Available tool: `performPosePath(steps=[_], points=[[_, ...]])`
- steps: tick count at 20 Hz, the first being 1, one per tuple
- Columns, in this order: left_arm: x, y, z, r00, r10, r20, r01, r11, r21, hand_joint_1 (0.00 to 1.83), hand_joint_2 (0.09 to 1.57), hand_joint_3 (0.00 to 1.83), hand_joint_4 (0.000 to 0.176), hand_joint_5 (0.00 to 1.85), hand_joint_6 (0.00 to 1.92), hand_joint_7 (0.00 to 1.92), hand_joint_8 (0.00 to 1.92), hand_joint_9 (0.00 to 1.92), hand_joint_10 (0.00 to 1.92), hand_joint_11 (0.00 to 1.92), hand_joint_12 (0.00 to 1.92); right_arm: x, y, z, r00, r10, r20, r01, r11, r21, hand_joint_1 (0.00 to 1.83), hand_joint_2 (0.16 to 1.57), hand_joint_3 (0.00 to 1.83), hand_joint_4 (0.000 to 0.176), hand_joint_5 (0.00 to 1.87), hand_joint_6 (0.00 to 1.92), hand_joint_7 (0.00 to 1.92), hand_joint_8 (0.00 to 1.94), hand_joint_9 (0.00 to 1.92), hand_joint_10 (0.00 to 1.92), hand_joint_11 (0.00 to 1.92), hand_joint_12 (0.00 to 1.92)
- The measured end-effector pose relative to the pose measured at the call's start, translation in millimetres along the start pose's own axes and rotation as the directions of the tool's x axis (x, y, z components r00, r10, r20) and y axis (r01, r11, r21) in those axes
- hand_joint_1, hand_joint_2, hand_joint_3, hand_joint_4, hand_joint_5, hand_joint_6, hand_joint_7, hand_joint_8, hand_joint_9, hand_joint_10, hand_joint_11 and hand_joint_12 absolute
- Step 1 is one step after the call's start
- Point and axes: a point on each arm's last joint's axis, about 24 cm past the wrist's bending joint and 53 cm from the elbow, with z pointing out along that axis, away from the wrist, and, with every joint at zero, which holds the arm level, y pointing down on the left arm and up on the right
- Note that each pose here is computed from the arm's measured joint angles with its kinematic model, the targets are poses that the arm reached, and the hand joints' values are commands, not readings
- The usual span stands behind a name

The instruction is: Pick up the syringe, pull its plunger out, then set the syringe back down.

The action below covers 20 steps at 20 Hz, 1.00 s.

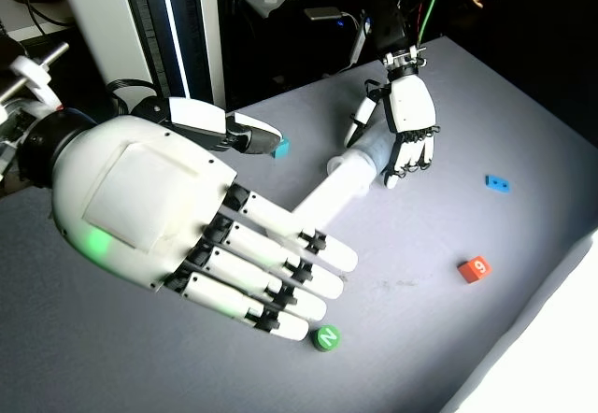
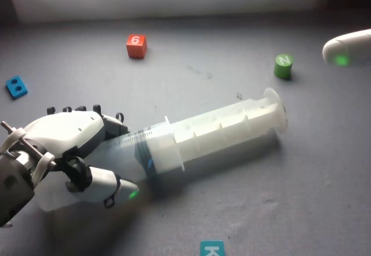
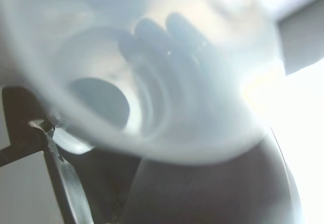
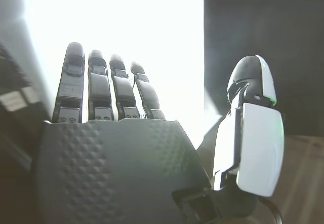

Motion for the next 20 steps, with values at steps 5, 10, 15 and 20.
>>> performPosePath(steps=[5,10,15,20], points=[[3.0,-0.4,0.1,0.9999,-0.004,-0.013,0.003,1.0,-0.001,0.79,1.08,0.0,0.0,0.26,0.0,0.36,0.0,0.37,0.0,0.0,0.89,-0.2,0.6,-0.1,1.0,-0.003,0.001,0.003,1.0,-0.003,0.36,0.98,0.0,0.0,0.0,0.0,0.03,0.0,0.05,0.0,0.0,0.24],[-1.2,-15.8,0.4,0.9999,0.01,-0.012,-0.01,0.9994,0.032,0.71,1.06,0.0,0.0,0.11,0.0,0.21,0.0,0.24,0.0,0.0,0.67,0.2,0.4,-0.3,1.0,-0.007,0.0,0.007,1.0,-0.004,0.4,0.98,0.0,0.0,0.0,0.0,0.01,0.0,0.03,0.01,0.0,0.21],[-18.6,-31.8,-1.9,0.9996,0.024,0.016,-0.025,0.9979,0.059,0.69,1.06,0.0,0.0,0.11,0.0,0.2,0.0,0.23,0.0,0.0,0.65,0.3,0.3,-0.3,1.0,-0.007,0.0,0.007,1.0,-0.004,0.38,0.98,0.0,0.0,0.0,0.0,0.03,0.01,0.05,0.01,0.0,0.25],[-41.2,-67.7,-3.4,0.9974,0.064,0.035,-0.068,0.9897,0.127,0.68,1.06,0.0,0.0,0.1,0.0,0.2,0.0,0.22,0.0,0.0,0.6,0.8,0.2,-0.5,1.0,-0.011,-0.002,0.011,1.0,-0.004,0.38,0.97,0.0,0.0,0.0,0.0,0.03,0.0,0.05,0.0,0.0,0.27]])
